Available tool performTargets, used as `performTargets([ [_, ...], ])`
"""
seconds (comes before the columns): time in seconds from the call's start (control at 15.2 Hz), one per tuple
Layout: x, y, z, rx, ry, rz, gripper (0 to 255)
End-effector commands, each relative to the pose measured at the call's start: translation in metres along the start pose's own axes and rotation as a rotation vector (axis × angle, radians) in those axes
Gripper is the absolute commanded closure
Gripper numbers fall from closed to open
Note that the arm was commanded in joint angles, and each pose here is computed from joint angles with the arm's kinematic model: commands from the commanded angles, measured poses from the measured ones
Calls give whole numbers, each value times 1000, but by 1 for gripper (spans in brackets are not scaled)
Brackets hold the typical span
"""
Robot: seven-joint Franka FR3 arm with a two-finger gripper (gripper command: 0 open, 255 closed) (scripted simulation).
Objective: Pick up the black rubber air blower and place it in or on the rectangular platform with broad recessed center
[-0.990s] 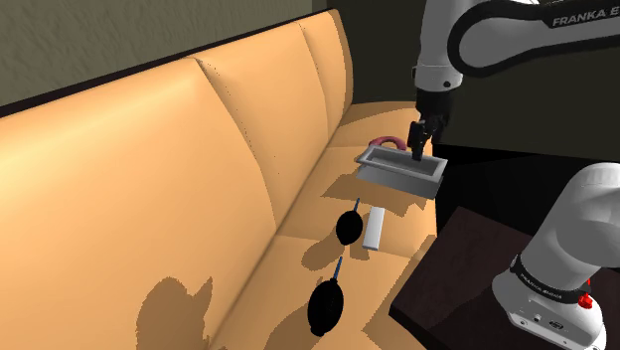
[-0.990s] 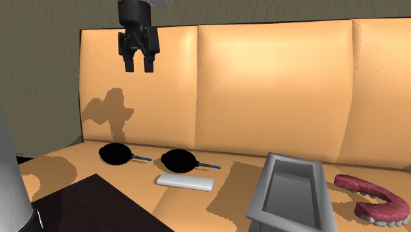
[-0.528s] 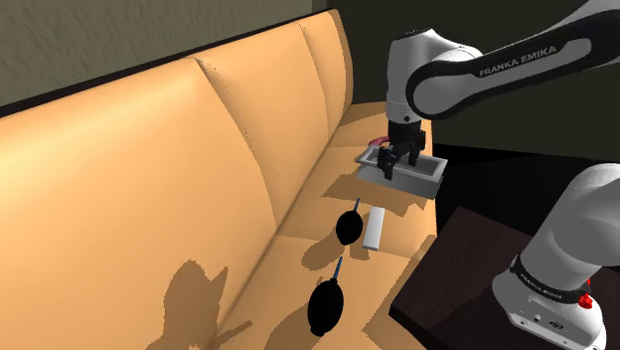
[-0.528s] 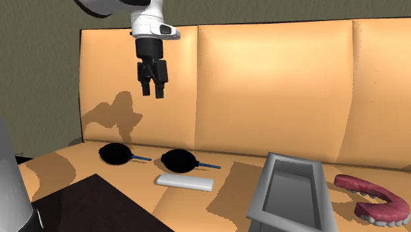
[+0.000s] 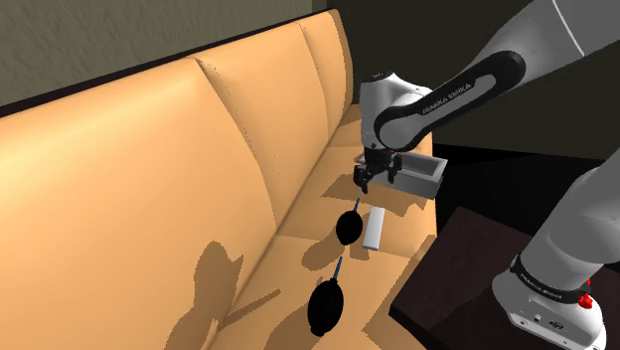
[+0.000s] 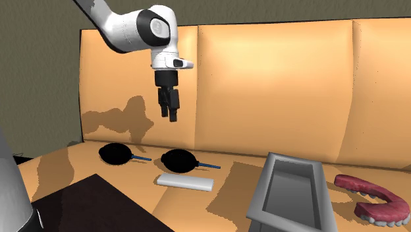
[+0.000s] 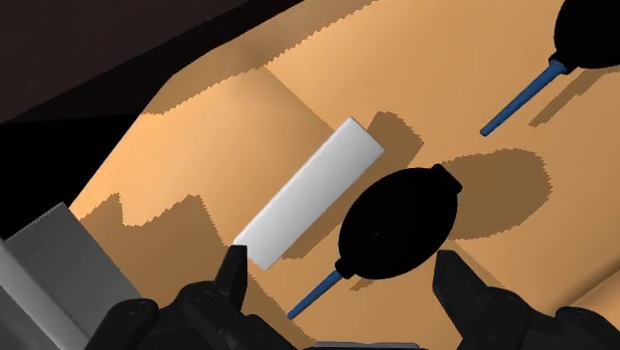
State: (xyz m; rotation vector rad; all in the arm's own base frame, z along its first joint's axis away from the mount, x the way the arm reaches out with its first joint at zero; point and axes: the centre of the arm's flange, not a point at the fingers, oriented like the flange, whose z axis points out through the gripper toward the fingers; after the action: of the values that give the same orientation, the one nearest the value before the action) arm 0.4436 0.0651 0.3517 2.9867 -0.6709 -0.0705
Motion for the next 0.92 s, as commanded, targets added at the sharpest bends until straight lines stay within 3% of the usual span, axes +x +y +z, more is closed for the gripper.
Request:
performTargets([
  [0.0,14,-9,21,-4,1,54,0],
  [0.86,118,-39,155,-43,5,383,0],
])
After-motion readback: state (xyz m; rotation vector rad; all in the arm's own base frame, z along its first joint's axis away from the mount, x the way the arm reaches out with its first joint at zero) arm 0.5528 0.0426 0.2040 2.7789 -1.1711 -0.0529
